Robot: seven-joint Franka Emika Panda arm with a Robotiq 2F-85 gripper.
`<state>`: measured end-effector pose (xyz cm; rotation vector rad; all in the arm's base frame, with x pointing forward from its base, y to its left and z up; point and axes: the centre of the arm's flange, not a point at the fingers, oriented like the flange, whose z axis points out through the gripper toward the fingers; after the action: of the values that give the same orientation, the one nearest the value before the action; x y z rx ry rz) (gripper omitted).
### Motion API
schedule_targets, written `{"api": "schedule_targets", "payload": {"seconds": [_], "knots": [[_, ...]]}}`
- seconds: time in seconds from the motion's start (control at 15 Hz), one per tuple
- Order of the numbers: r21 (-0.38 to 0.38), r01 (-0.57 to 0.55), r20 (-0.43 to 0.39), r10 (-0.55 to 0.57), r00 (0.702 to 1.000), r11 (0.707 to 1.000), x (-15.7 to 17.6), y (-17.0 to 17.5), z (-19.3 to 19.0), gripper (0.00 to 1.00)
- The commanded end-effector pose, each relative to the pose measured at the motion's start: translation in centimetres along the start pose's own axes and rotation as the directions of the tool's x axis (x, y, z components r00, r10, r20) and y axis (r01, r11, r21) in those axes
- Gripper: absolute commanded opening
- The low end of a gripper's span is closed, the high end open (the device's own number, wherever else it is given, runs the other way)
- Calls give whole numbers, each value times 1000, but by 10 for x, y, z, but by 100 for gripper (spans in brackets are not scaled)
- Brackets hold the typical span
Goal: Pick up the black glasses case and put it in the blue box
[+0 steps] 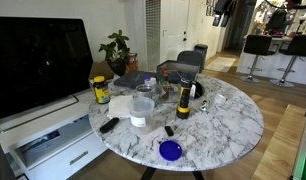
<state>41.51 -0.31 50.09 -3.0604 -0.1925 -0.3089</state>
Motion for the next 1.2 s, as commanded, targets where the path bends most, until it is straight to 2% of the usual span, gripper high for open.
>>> {"api": "schedule_targets", "payload": {"seconds": [0.0, 0.13, 0.33, 0.47, 0.73, 0.93, 1.0, 1.13], "knots": [[16, -97, 67, 96, 993, 995, 24, 37, 42, 100], [34, -142, 115, 138, 984, 989, 27, 52, 72, 100], [10, -236, 154, 232, 960, 972, 37, 65, 122, 100], [-15, -291, 151, 290, 945, 957, 44, 77, 153, 100], [-37, -317, 118, 319, 940, 948, 58, 101, 202, 100], [-24, -330, 100, 331, 938, 944, 69, 116, 227, 100], [-46, -311, 102, 314, 944, 949, 55, 105, 210, 100], [-42, -326, 109, 329, 938, 944, 61, 110, 223, 100]]}}
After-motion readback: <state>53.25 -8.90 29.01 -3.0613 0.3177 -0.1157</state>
